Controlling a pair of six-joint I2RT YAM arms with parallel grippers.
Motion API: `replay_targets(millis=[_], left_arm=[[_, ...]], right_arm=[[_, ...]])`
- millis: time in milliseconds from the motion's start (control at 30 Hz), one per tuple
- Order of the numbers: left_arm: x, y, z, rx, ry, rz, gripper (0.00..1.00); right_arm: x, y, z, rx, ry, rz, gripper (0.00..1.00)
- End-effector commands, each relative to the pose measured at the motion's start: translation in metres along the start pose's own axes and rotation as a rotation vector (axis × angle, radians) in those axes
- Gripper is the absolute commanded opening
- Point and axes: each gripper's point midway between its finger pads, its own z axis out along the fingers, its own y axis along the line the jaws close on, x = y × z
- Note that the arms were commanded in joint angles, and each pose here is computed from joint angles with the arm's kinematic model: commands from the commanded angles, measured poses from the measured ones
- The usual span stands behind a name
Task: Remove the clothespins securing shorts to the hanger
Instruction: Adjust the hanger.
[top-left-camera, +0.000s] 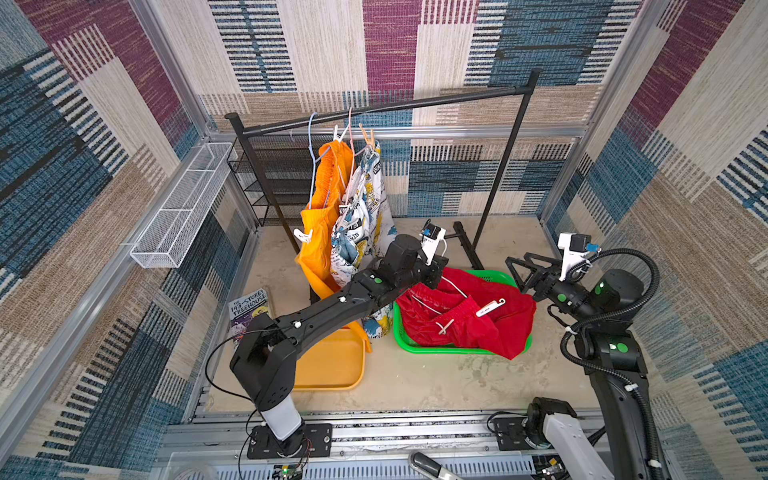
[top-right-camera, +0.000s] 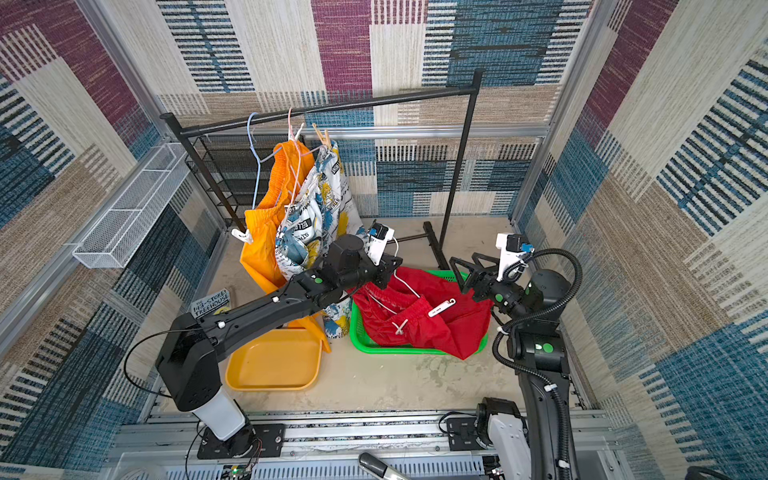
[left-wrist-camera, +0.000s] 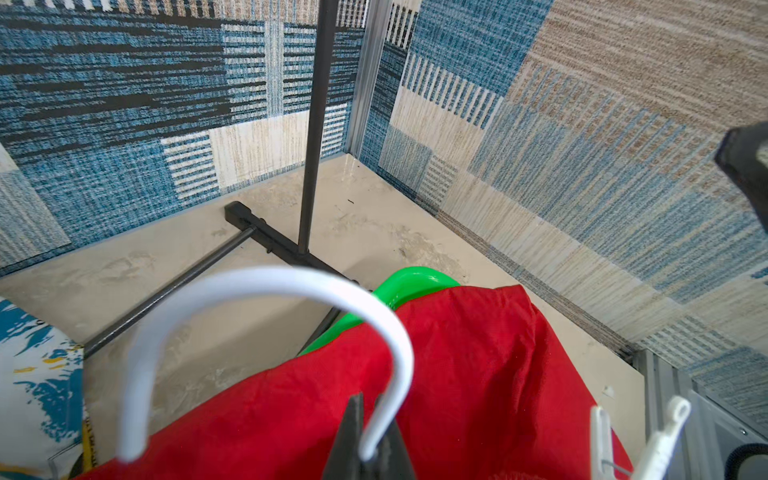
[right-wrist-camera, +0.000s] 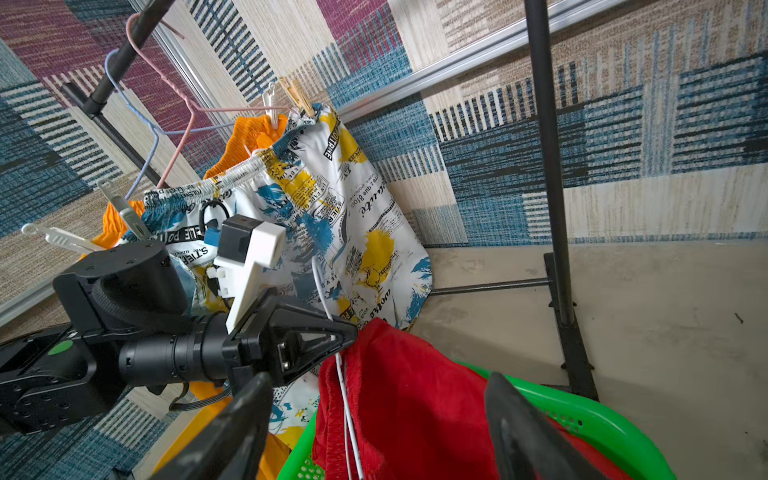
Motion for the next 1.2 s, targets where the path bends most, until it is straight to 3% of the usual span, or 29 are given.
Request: replay_targets(millis=[0, 300, 533, 833, 1167], left_arm=[[-0.009, -0.014, -0.004, 0.075, -0.079, -0.009, 0.0], [0.003, -0.025, 0.004, 0.111, -0.062, -0.024, 0.0], [0.006, -0.031, 0.008, 0.151, -0.063, -0.006, 0.0], [0.008, -0.036, 0.014, 0.192, -0.058, -0.003, 0.0], [0.006, -0.037, 0.018, 0.198, -0.055, -0.01, 0.0]], right_arm=[[0.012, 0.009, 0.002, -0.07, 0.058, -0.028, 0.8], [0.039, 0.01, 0.043, -0.135, 0.136, -0.074, 0.76], [0.043, 0.024, 0.076, -0.225, 0.117, -0.169, 0.71], [0.047, 0.031, 0.101, -0.315, 0.118, -0.311, 0.57], [0.053, 0.031, 0.115, -0.355, 0.148, -0.364, 0.4]])
